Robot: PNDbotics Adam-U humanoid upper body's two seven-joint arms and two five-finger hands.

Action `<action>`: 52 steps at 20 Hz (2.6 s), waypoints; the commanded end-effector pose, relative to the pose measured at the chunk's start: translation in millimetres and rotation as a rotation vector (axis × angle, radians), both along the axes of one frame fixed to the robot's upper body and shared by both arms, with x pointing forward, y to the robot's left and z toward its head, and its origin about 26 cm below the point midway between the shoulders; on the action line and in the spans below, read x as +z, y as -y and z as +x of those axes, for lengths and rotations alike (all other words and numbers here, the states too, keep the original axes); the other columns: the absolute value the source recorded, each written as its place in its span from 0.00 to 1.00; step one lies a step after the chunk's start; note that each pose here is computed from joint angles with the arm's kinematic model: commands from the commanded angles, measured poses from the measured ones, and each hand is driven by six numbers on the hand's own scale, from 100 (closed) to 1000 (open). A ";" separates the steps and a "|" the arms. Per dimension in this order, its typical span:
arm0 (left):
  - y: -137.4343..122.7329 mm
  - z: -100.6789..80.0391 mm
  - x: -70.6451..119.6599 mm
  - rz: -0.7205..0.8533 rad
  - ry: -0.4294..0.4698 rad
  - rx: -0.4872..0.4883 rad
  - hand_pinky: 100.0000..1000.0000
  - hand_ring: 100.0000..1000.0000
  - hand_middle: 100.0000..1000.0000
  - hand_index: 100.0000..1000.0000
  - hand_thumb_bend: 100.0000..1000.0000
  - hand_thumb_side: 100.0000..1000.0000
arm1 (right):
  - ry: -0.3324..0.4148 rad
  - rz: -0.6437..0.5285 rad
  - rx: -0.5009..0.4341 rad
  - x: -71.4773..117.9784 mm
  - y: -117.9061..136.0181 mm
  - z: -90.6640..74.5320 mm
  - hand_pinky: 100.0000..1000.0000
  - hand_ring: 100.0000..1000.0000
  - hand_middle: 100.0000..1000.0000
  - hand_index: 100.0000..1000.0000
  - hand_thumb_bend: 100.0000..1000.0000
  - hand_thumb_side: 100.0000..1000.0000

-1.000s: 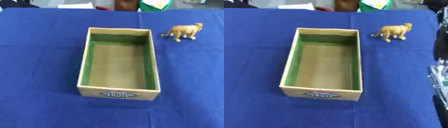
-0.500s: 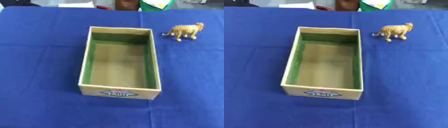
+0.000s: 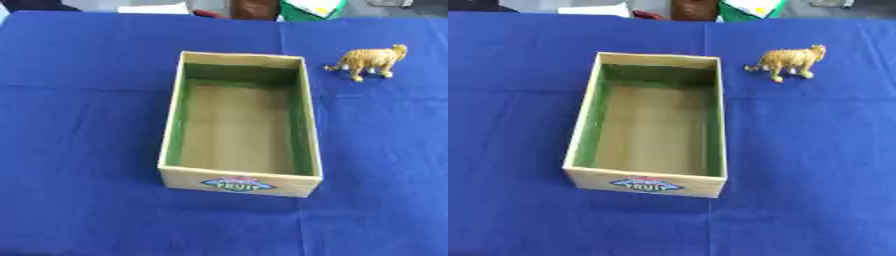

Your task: Pick up objects on the table and place them in the box.

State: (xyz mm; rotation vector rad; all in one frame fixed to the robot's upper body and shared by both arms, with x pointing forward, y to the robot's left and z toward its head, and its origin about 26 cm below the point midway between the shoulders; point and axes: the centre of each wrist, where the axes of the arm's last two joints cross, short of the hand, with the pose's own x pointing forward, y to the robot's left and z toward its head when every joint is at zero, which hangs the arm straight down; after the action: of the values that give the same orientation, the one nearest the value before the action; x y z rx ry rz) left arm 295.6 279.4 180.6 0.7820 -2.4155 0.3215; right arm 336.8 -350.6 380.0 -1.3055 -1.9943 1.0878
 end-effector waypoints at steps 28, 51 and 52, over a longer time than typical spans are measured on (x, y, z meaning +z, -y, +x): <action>-1.1 -2.7 5.7 0.034 0.004 -0.021 0.45 0.49 0.52 0.71 0.00 0.46 | -0.766 -0.515 -0.253 -24.3 32.6 97.3 0.99 1.00 1.00 1.00 0.36 0.50; 1.4 -1.8 6.8 0.032 0.008 -0.036 0.45 0.49 0.52 0.70 0.00 0.46 | -0.975 -0.619 -0.341 -71.8 52.0 106.6 0.98 1.00 1.00 1.00 0.13 0.47; 1.4 -1.8 6.7 0.032 0.008 -0.036 0.45 0.49 0.51 0.70 0.00 0.46 | -0.974 -0.621 -0.344 -75.0 52.5 107.8 0.98 1.00 0.98 1.00 0.03 0.47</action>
State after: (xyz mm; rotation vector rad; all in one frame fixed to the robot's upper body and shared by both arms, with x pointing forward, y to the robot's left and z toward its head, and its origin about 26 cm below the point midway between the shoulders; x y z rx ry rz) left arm 295.6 276.8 179.5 0.7484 -2.4123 0.2893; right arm 447.1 -397.7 296.1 -0.9779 -0.7518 1.7456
